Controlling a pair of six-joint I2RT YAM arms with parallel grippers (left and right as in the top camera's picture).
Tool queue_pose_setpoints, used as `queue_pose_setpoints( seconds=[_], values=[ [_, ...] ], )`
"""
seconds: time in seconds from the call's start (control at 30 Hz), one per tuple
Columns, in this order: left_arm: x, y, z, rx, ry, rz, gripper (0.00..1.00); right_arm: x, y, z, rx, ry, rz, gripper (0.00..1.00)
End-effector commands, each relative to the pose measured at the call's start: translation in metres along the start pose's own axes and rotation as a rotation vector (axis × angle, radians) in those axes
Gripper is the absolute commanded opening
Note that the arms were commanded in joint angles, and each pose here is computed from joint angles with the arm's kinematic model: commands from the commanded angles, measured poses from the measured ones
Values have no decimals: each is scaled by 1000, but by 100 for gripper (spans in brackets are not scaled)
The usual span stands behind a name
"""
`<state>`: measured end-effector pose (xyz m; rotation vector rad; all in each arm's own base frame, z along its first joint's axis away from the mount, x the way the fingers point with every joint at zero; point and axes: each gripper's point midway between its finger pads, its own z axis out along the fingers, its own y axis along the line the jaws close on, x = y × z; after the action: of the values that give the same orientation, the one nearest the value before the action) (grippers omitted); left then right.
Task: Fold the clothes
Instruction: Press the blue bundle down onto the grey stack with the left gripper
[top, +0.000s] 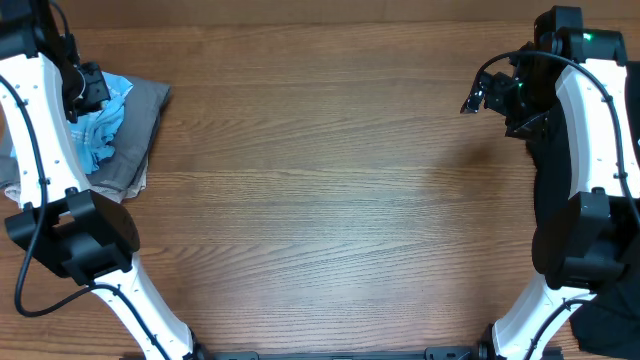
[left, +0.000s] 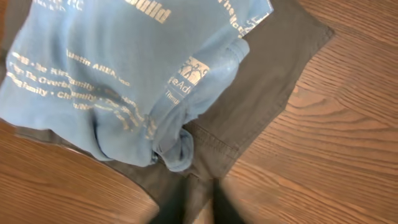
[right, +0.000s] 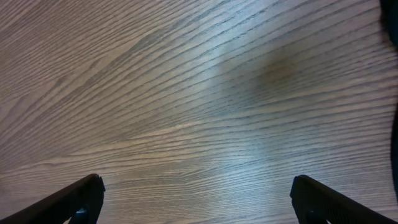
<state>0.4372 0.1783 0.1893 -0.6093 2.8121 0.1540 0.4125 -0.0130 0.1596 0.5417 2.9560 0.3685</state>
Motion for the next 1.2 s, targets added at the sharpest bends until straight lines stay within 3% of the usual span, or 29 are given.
queue_pose_setpoints(
  seconds=[0.0, 0.17, 0.43, 0.7, 0.87, 1.1, 1.17],
  values=[
    [6, 11, 0, 48, 20, -83, 4, -3, 1, -7, 1, -25, -13, 100],
    [15, 24, 24, 40, 64, -131, 4, -3, 1, -7, 1, -25, -13, 100],
    [41, 42, 102, 90, 121, -201, 4, -3, 1, -7, 1, -25, -13, 100],
    [84, 56, 150, 125, 196, -251, 4, -3, 1, -7, 1, -25, -13, 100],
    [44, 28, 99, 397, 75, -255, 4, -3, 1, -7, 1, -25, -13, 100],
    [-15, 1, -40, 640, -270, -161, 4, -3, 1, -7, 1, -25, -13, 100],
    [-24, 2, -56, 644, -328, -168, 4, -3, 1, -7, 1, -25, -13, 100]
  ],
)
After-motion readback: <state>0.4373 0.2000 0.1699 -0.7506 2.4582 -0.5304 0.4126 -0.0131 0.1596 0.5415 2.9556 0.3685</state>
